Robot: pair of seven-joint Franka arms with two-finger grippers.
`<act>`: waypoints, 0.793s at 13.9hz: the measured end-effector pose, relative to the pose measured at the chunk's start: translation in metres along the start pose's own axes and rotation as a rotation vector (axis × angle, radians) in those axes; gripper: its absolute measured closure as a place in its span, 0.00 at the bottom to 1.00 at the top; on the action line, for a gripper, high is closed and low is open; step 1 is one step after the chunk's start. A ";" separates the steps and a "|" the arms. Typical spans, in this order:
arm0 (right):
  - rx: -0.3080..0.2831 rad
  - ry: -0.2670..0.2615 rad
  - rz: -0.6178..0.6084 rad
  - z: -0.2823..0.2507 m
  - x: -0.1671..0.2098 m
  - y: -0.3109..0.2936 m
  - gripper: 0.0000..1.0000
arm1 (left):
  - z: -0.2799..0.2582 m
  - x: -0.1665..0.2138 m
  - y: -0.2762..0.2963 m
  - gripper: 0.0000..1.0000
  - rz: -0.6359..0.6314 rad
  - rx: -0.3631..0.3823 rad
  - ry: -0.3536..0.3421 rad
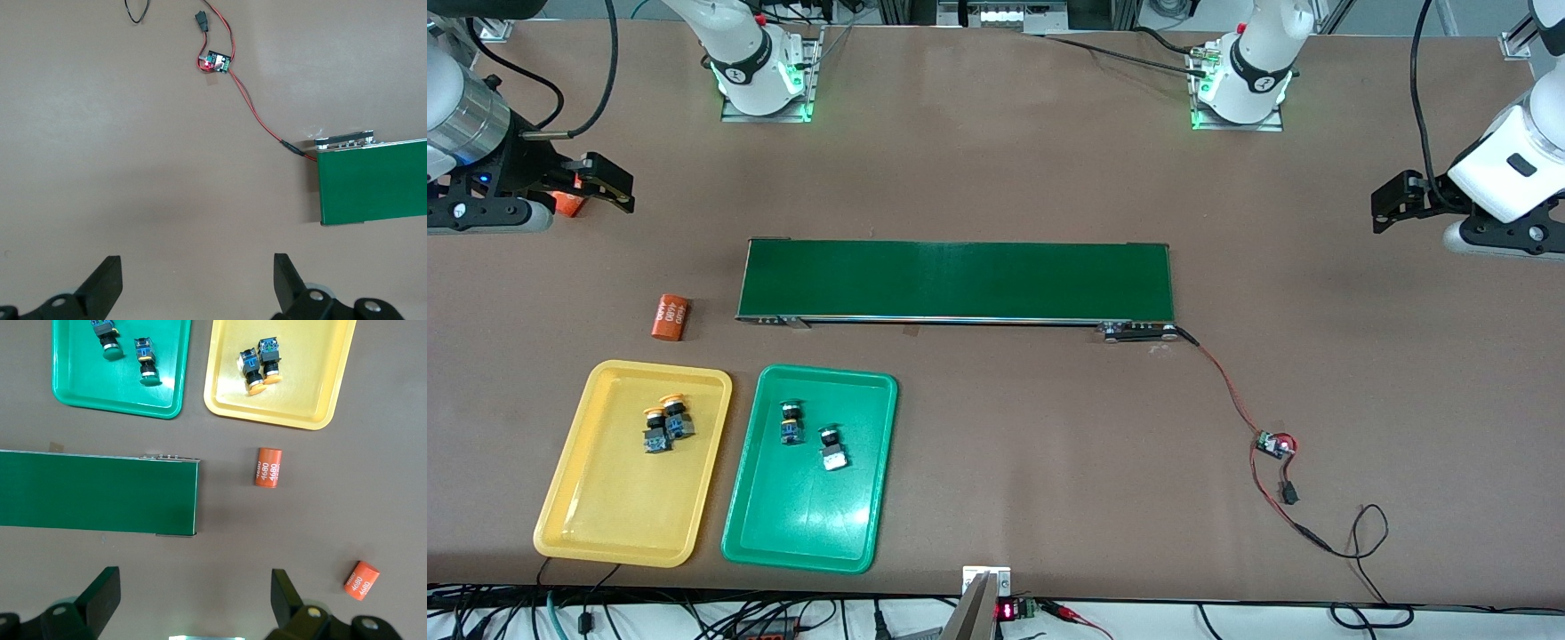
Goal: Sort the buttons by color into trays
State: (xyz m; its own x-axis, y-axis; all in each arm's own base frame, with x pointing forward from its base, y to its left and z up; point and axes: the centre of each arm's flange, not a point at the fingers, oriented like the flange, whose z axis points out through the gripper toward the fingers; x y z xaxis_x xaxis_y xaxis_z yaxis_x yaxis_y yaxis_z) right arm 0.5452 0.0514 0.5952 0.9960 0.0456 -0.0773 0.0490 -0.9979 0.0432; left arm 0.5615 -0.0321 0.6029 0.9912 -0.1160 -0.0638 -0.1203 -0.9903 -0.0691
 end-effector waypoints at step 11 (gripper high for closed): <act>0.043 0.013 0.025 0.005 0.008 -0.005 0.00 | 0.000 -0.001 0.001 0.00 0.002 0.000 -0.006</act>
State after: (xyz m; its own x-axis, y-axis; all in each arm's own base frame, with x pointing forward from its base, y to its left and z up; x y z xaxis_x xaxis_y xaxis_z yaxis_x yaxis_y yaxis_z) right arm 0.5521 0.0561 0.5894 0.9977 0.0213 -0.0640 0.0215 -0.9998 0.0021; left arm 0.5607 -0.0334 0.6024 0.9905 -0.1178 -0.0702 -0.1226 -0.9901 -0.0687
